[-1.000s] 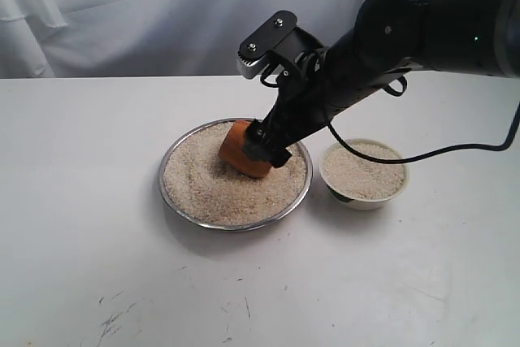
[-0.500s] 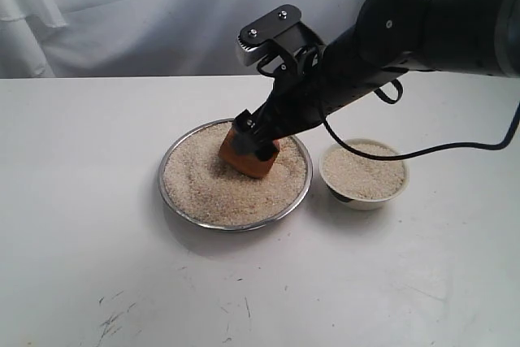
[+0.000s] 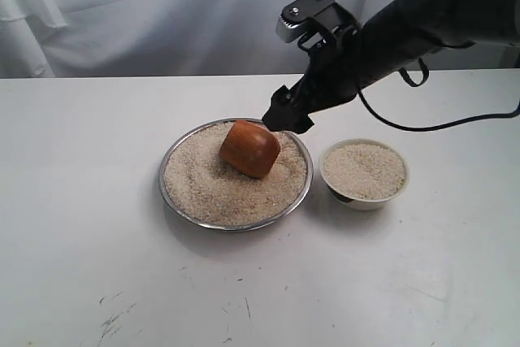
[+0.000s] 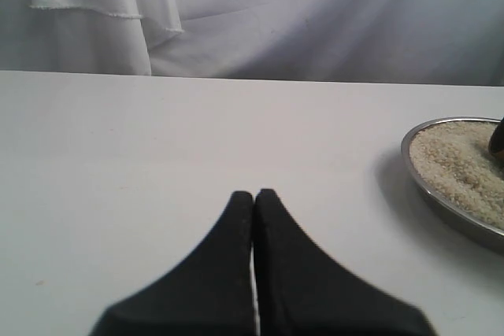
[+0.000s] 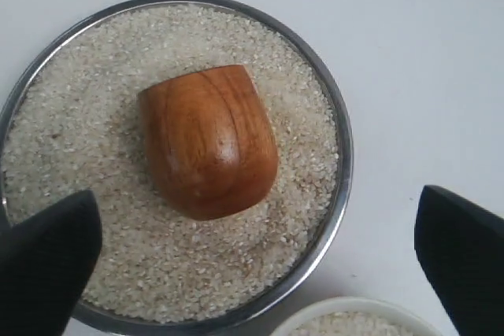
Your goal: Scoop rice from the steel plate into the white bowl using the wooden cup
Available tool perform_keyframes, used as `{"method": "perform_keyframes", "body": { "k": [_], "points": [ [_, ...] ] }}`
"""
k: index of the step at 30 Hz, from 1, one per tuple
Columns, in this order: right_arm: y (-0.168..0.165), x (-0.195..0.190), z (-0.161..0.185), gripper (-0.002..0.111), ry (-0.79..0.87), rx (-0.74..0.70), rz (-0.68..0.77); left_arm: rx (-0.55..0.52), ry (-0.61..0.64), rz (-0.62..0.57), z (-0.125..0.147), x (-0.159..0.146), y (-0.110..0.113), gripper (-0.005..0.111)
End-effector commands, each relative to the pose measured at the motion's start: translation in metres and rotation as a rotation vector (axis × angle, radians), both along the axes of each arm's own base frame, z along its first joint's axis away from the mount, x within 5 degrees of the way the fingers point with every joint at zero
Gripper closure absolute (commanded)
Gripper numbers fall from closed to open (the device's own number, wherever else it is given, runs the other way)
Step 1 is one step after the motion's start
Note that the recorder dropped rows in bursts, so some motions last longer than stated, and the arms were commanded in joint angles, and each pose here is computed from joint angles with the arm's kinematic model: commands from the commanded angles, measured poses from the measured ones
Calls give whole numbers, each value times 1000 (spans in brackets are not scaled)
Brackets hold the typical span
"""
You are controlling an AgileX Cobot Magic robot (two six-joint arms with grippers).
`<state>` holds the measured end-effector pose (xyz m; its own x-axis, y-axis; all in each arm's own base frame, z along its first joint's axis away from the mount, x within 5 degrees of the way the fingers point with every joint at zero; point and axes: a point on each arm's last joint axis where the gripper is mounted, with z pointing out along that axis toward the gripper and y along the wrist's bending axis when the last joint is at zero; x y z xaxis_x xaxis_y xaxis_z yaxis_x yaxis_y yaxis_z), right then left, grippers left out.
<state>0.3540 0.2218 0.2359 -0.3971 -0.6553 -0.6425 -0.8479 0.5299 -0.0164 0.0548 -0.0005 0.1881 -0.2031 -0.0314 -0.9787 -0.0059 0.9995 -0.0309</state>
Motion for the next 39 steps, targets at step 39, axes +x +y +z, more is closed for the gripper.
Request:
{"method": "perform_keyframes", "body": {
  "k": [39],
  "points": [
    [16,33,-43,9,53,27,429,-4,-7,-1,-1,0,0,107]
  ]
}}
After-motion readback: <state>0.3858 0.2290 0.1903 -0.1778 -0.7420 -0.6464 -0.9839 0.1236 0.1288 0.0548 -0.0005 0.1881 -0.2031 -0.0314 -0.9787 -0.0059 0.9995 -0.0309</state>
